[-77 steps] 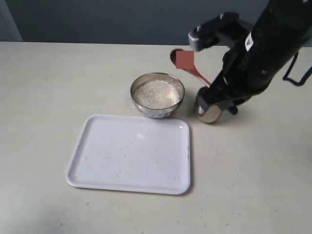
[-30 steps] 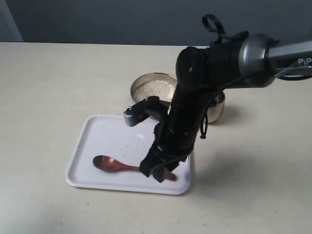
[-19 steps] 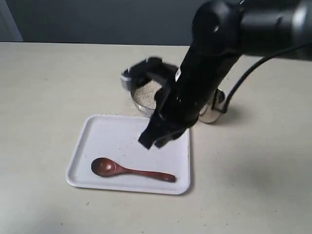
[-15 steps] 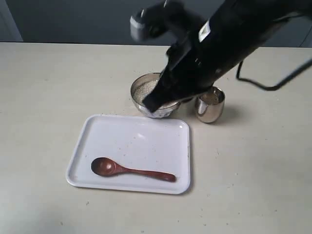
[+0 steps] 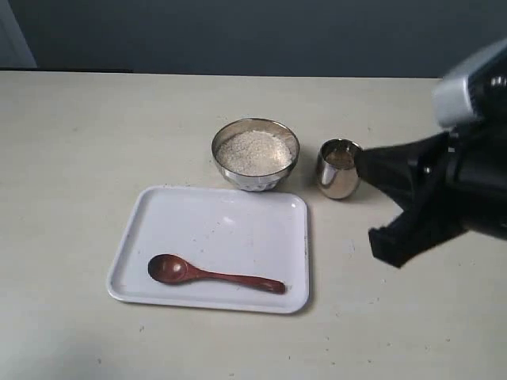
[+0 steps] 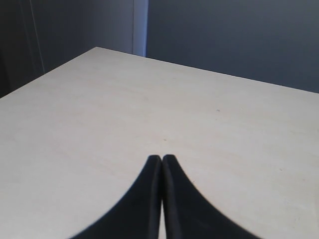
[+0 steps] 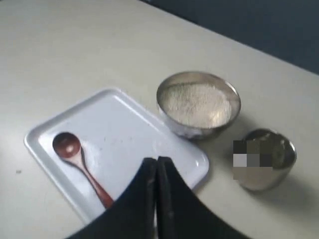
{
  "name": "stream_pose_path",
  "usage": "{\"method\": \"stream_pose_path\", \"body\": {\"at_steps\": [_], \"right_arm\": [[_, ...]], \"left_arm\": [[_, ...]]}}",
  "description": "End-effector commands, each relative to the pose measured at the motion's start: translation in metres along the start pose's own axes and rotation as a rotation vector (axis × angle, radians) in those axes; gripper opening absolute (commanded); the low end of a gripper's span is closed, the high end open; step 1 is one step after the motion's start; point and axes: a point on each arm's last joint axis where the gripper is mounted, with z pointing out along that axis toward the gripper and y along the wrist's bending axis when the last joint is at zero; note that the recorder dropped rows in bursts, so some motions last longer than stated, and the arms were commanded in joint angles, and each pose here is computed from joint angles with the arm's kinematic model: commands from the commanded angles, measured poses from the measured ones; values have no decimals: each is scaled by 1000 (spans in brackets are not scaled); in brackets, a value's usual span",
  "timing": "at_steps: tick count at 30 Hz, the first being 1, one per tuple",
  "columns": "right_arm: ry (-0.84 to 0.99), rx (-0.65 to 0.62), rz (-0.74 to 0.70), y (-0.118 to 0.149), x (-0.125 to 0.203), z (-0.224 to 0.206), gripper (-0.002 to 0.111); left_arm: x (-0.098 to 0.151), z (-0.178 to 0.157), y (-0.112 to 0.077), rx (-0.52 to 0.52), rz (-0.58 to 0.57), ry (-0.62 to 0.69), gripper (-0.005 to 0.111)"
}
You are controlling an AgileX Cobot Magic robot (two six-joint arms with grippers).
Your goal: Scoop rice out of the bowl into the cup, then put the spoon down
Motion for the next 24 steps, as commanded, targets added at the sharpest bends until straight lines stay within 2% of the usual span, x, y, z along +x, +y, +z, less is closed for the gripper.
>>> {"method": "stream_pose_path", "body": {"at_steps": [1, 9, 13, 16, 17, 20, 24], "right_arm": [[92, 3, -9, -1, 19, -2, -1], [114, 2, -9, 0, 21, -2, -1], [10, 71, -51, -11, 13, -15, -1], [-90, 180, 156, -30, 8, -32, -1], [-125, 305, 235, -47, 11, -46, -1], [-165, 495, 306, -65, 30, -62, -1], [-251, 721, 361, -69, 73, -80, -1]], "left_arm": [[-2, 0, 0, 6, -7, -11, 1], [-2, 0, 0, 6, -7, -11, 1], [-2, 0, 0, 6, -7, -11, 1], [-2, 0, 0, 6, -7, -11, 1], [-2, 0, 0, 6, -7, -11, 1], [-2, 0, 0, 6, -7, -11, 1], [-2, 0, 0, 6, -7, -11, 1]]}}
